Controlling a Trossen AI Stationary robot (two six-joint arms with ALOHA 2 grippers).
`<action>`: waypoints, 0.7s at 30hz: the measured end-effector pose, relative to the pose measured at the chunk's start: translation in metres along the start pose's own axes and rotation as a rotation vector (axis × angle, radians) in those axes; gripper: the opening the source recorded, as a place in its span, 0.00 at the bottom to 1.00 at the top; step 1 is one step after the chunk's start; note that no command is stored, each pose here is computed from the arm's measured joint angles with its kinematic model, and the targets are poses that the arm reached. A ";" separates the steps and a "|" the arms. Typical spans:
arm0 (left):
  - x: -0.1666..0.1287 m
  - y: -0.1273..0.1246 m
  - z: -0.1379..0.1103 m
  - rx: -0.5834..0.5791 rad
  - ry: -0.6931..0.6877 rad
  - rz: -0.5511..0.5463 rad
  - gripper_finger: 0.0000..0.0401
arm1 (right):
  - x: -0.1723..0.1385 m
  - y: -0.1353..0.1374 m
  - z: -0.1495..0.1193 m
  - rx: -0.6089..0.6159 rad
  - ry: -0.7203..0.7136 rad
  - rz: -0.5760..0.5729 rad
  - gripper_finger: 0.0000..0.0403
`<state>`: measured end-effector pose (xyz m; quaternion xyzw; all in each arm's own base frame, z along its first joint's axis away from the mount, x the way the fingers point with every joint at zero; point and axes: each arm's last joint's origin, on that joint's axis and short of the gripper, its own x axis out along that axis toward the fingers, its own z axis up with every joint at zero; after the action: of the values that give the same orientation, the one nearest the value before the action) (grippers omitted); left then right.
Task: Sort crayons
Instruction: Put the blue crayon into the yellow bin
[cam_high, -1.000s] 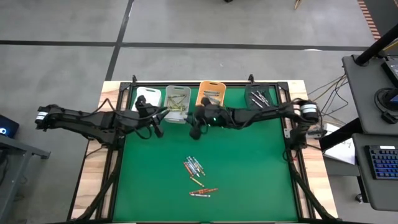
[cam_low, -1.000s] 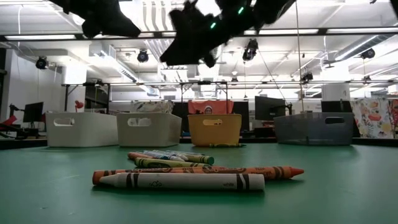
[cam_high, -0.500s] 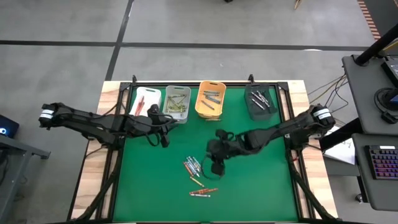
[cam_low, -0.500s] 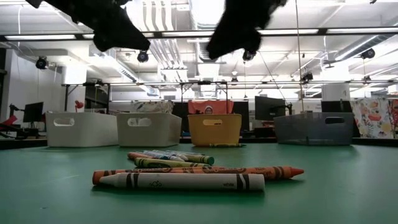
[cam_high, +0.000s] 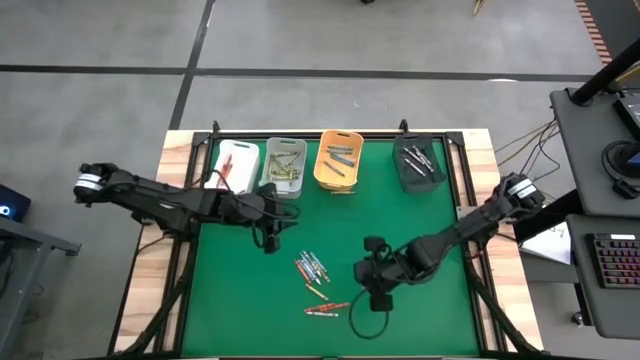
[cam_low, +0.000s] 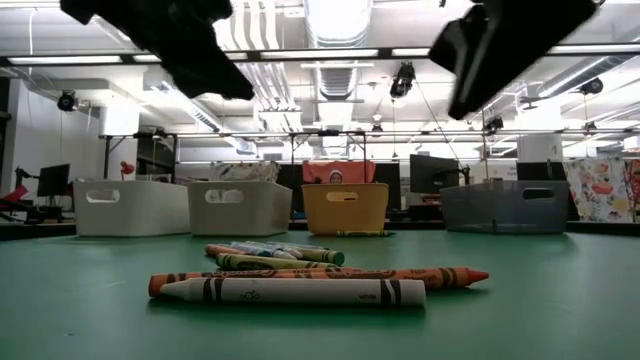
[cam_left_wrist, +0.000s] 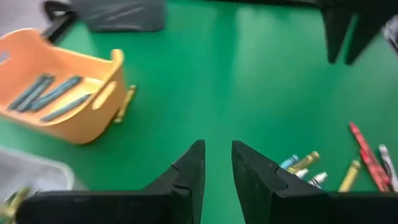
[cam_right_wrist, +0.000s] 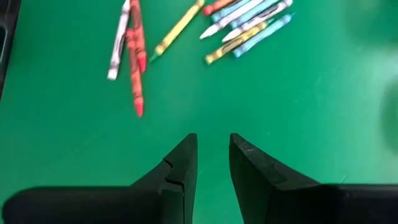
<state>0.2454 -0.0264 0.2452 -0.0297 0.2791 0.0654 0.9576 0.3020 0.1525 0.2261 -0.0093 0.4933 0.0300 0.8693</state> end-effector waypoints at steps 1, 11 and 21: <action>0.003 -0.001 0.001 0.027 0.010 -0.012 0.15 | 0.001 0.003 -0.003 -0.006 0.005 0.003 0.20; 0.047 -0.017 -0.003 0.353 0.137 -0.168 0.15 | 0.015 0.014 -0.036 0.043 0.066 -0.004 0.17; 0.095 -0.031 -0.029 0.462 0.301 -0.296 0.16 | 0.027 0.012 -0.045 0.047 0.015 0.017 0.17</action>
<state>0.3136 -0.0498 0.1706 0.1389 0.4179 -0.1452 0.8860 0.2765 0.1641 0.1795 0.0149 0.5004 0.0256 0.8653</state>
